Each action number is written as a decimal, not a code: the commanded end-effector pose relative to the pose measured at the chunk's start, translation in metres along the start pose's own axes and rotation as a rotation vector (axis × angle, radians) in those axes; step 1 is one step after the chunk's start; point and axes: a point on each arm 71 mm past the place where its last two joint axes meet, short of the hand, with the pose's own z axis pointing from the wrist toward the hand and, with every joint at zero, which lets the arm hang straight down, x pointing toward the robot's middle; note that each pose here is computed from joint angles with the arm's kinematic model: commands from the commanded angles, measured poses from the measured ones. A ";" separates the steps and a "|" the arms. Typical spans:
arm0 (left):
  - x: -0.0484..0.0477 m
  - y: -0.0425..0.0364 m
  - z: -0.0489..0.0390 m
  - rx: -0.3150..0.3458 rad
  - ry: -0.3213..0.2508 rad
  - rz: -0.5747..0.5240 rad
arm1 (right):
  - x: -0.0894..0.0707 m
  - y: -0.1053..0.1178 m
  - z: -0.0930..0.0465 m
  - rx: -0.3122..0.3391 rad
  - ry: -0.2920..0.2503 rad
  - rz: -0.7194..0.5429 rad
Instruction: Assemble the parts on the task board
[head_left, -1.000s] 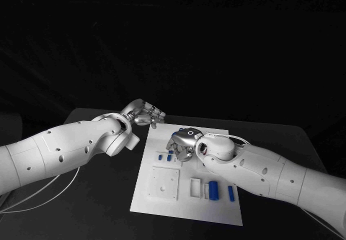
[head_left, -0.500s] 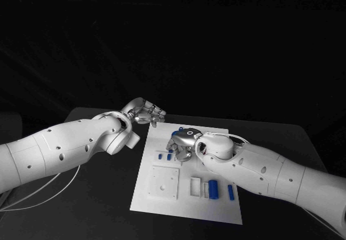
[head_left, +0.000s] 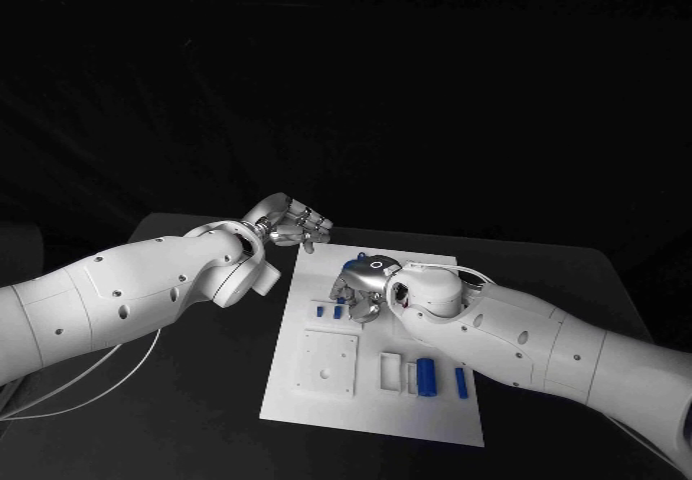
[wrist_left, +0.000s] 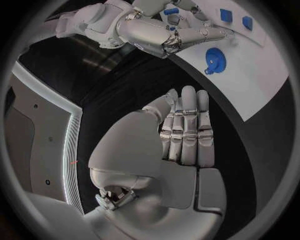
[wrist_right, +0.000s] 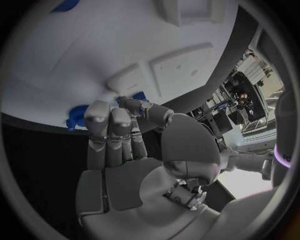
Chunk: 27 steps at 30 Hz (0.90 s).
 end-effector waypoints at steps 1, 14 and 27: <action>0.0017 -0.0022 0.0008 0.005 0.011 -0.007 | 0.004 -0.002 0.000 0.028 0.052 -0.028; 0.0011 -0.0017 0.0010 0.000 0.011 -0.007 | 0.007 -0.004 0.001 0.058 0.111 -0.047; -0.0011 -0.0001 0.0011 -0.005 0.004 -0.005 | 0.006 -0.010 -0.001 0.081 0.100 -0.046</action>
